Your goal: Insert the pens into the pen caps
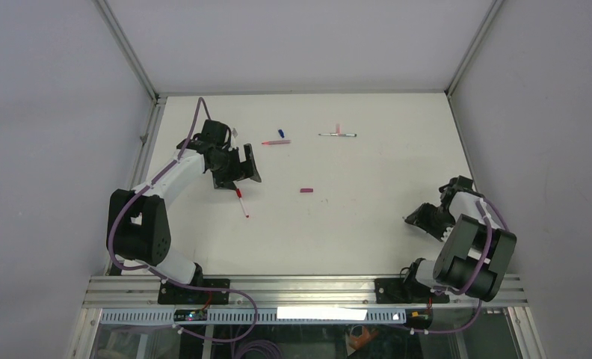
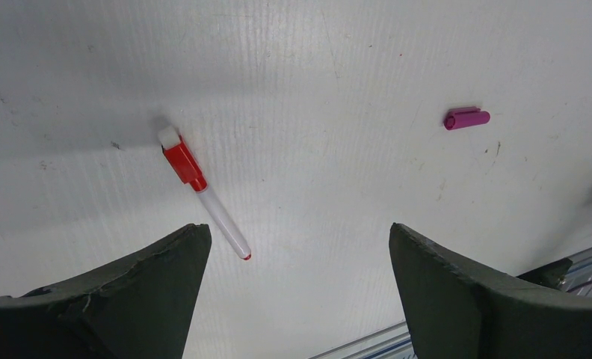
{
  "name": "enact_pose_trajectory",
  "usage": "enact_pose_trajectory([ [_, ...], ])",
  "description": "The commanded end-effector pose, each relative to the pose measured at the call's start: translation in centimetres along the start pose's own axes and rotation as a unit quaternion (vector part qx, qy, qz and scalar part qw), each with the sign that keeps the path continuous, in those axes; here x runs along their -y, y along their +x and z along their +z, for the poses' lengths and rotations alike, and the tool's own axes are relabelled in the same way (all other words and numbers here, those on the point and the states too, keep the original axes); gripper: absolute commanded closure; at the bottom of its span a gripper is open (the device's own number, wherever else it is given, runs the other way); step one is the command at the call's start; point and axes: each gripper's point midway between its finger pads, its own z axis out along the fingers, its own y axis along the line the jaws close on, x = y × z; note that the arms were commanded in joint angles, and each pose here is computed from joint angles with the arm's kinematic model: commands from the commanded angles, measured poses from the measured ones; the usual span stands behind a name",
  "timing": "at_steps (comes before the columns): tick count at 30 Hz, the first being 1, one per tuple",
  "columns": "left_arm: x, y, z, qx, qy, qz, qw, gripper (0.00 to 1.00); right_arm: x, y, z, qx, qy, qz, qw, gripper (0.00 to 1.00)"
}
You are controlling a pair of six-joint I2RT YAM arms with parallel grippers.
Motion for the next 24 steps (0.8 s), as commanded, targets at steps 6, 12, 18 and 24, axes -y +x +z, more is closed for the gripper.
enact_pose_trajectory([
  [6,1.3,-1.3,-1.8,0.024,0.029,0.014,0.999,0.07,-4.2,1.9,-2.4,-0.002,-0.084,-0.14,0.987,1.0],
  [12,1.8,-2.2,-3.2,0.052,0.036,0.03,0.998,0.08,-8.2,11.7,-6.2,-0.041,-0.146,-0.429,0.89,1.0],
  [18,2.1,-2.7,-5.3,0.087,0.041,0.045,0.994,0.08,-6.6,17.1,-6.1,-0.02,-0.102,-0.472,0.876,1.0],
  [24,2.4,-1.8,-7.4,0.11,0.058,0.051,0.991,0.08,-3.3,22.8,-3.8,-0.098,-0.107,-0.28,0.949,1.0],
])
